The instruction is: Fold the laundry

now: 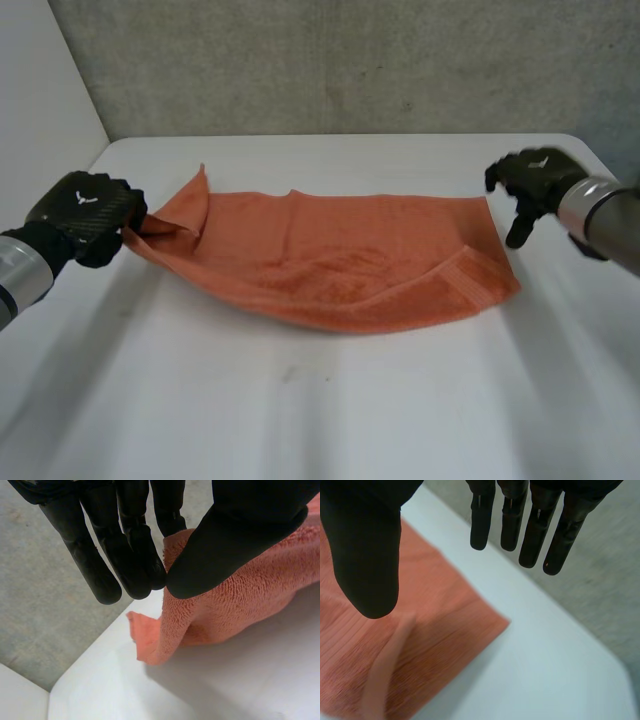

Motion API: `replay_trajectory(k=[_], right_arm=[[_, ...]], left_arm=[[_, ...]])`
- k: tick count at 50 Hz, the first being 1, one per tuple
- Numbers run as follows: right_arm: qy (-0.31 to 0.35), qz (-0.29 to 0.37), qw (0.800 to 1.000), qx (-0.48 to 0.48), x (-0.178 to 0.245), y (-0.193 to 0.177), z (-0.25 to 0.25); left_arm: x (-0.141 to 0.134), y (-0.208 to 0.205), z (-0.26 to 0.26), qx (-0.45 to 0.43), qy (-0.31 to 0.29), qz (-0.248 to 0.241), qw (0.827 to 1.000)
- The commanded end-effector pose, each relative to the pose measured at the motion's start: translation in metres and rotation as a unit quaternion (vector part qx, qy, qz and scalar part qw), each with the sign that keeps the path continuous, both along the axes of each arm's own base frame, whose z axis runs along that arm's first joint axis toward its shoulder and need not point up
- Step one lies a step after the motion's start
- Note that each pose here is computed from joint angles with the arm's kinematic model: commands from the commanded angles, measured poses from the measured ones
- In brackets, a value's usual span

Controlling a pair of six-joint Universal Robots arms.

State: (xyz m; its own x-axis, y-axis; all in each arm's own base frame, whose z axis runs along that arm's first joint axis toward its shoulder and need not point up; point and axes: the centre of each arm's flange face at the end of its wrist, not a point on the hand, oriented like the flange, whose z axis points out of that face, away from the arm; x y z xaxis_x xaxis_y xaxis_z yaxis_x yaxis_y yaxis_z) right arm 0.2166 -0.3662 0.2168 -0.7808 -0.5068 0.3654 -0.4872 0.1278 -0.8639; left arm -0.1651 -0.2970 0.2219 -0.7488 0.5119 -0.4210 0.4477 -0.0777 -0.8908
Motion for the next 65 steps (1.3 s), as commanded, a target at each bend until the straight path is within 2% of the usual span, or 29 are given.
replay_trajectory(k=[1,9,18,29,51,59,65], right_arm=[[0.004,0.017,0.998,0.053,0.018,-0.011,-0.049],[0.007,0.017,0.994,0.105,0.022,-0.02,-0.074],[-0.024,-0.001,0.993,0.115,0.024,-0.027,-0.073],[-0.017,-0.001,0.988,0.152,0.022,-0.019,-0.076],[-0.012,-0.003,0.986,0.164,0.021,-0.013,-0.074],[-0.028,-0.002,0.993,0.119,0.016,-0.004,-0.03],[-0.038,-0.001,0.997,0.071,0.009,0.021,0.011]], left_arm=[[-0.002,0.002,-0.005,0.007,-0.002,-0.004,1.0],[-0.002,0.002,-0.006,0.01,-0.002,-0.004,1.0],[-0.003,0.004,-0.015,0.014,-0.002,-0.006,1.0],[-0.003,0.002,-0.016,0.003,-0.002,-0.006,1.0],[-0.003,0.002,-0.018,0.006,-0.002,-0.006,1.0],[-0.002,0.001,-0.017,0.006,-0.003,0.0,1.0],[0.0,0.002,-0.013,0.004,0.0,0.01,1.0]])
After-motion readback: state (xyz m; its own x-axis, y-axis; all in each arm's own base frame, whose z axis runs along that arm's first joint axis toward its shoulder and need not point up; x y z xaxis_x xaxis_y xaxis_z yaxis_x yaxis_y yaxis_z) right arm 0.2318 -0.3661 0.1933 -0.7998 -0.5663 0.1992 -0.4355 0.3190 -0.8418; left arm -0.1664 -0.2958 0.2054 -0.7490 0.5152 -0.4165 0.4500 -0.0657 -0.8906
